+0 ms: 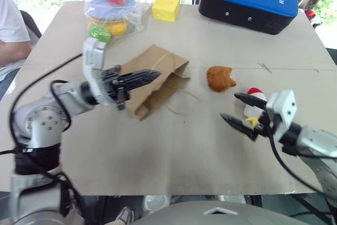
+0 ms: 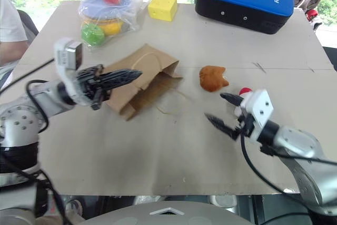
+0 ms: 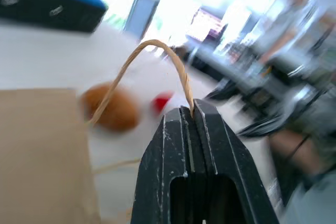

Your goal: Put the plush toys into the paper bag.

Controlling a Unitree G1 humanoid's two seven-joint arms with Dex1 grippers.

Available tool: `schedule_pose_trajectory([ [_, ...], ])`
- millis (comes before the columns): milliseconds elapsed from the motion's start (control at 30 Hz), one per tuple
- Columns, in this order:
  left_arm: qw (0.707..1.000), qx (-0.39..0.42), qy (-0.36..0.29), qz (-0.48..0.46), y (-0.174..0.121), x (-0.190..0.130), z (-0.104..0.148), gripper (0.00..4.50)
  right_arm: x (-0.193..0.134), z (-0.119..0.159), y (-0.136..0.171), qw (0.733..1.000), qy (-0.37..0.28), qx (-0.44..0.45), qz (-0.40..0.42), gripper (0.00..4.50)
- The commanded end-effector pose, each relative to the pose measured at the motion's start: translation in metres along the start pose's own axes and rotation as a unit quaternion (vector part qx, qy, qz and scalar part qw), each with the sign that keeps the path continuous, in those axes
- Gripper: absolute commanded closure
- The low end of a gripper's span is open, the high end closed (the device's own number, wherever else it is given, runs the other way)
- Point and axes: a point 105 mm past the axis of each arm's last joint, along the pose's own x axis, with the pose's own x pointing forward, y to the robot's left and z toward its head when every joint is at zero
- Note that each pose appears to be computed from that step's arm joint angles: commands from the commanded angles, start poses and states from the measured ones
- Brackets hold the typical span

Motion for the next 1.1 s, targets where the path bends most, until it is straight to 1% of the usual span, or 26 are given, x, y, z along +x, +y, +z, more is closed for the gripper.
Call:
schedule_pose_trajectory([
  [33,1.0,-0.014,-0.005,-0.01,-0.013,0.023,-0.009,4.5,0.025,0.016,0.003,1.0,-0.017,0.011,0.018,2.63],
  [67,1.0,-0.023,-0.012,-0.008,-0.013,0.027,-0.012,4.5,0.033,0.016,0.004,0.999,-0.008,0.015,0.029,3.18],
  [133,0.999,-0.034,-0.03,-0.006,-0.012,0.031,-0.01,4.5,0.046,0.011,0.009,0.998,0.018,0.0,0.057,4.2],
  [167,0.998,-0.039,-0.039,-0.005,-0.012,0.032,-0.008,4.5,0.051,0.007,0.011,0.997,0.031,-0.009,0.069,4.44],
  [233,0.998,-0.042,-0.044,-0.007,-0.013,0.032,-0.005,4.5,0.063,0.002,0.016,0.995,0.045,-0.014,0.091,4.44],
  [400,0.996,-0.053,-0.066,-0.006,-0.012,0.03,0.003,4.5,0.087,-0.014,0.019,0.991,0.067,-0.023,0.117,4.44],
  [567,0.996,-0.058,-0.063,-0.012,-0.017,0.031,-0.001,4.5,0.117,-0.027,0.02,0.989,0.06,-0.025,0.131,4.44],
  [667,0.996,-0.061,-0.066,-0.007,-0.018,0.031,-0.003,4.5,0.141,-0.043,0.028,0.985,0.061,-0.031,0.161,4.44],
  [733,0.996,-0.06,-0.072,-0.003,-0.017,0.031,-0.002,4.5,0.151,-0.054,0.034,0.98,0.061,-0.038,0.183,4.44],
  [833,0.994,-0.066,-0.091,0.003,-0.015,0.032,0.002,4.5,0.161,-0.078,0.039,0.977,0.077,-0.028,0.199,4.44],
  [900,0.994,-0.064,-0.093,0.003,-0.016,0.032,0.003,4.5,0.166,-0.089,0.044,0.974,0.082,-0.035,0.21,4.44],
  [1033,0.992,-0.064,-0.107,0.005,-0.018,0.033,0.009,4.5,0.176,-0.1,0.053,0.971,0.084,-0.033,0.222,4.44],
  [1100,0.991,-0.061,-0.119,0.009,-0.019,0.032,0.016,4.5,0.179,-0.103,0.057,0.973,0.08,-0.01,0.218,4.44],
])
